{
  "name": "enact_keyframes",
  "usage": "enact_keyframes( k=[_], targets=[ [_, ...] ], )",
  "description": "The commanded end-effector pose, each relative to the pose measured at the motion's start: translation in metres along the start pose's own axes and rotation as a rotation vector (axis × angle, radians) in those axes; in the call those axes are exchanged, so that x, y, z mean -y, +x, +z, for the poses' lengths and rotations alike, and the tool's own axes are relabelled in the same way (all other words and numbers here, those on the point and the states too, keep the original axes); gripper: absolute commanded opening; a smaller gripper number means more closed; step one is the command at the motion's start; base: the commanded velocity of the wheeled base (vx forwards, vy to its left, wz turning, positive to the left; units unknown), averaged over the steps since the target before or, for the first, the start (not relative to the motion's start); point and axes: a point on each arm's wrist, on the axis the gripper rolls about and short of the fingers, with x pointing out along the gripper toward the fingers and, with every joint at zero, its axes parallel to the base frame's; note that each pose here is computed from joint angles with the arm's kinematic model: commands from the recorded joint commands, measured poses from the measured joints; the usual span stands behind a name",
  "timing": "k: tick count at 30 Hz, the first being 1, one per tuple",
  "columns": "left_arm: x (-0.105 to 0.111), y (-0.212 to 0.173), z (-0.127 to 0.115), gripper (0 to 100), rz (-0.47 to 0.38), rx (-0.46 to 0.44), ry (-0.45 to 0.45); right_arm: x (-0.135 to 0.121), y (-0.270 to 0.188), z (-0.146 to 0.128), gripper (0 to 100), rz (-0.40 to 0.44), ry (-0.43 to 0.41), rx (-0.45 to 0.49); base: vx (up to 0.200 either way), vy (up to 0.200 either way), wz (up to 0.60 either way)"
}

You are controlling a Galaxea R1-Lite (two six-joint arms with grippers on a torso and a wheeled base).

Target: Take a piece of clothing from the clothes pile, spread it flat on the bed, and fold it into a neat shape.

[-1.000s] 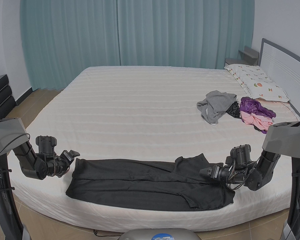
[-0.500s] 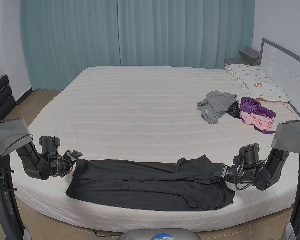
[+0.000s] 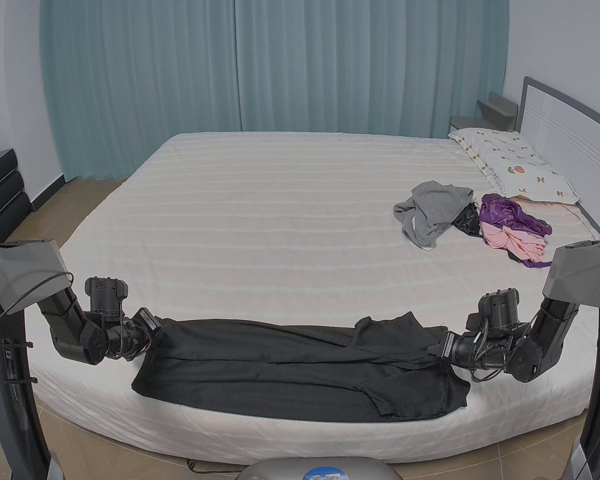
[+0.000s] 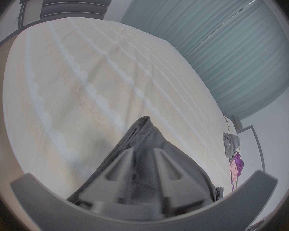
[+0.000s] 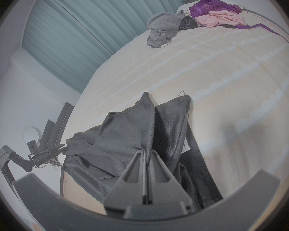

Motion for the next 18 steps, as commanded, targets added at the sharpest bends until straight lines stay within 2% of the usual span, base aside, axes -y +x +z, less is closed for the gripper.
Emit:
enact_keyframes(
  k=[1,8,12,18],
  targets=[
    [-0.001,-0.005,0.003,0,0.002,0.008,-0.008,0.001,0.001,0.0,0,-0.001,0.002,-0.001,0.0,0.0,0.0],
    [0.0,-0.015,0.015,0,-0.02,0.042,-0.032,-0.001,0.003,0.007,0,0.005,0.009,0.027,0.0,0.0,0.0],
    [0.0,-0.02,0.023,0,-0.036,0.057,-0.068,-0.007,0.002,0.016,0,0.033,0.077,0.074,0.0,0.0,0.0],
    [-0.001,-0.029,0.033,0,-0.086,0.047,-0.087,-0.006,0.003,0.016,0,0.034,0.088,0.075,0.0,0.0,0.0]
  ],
)
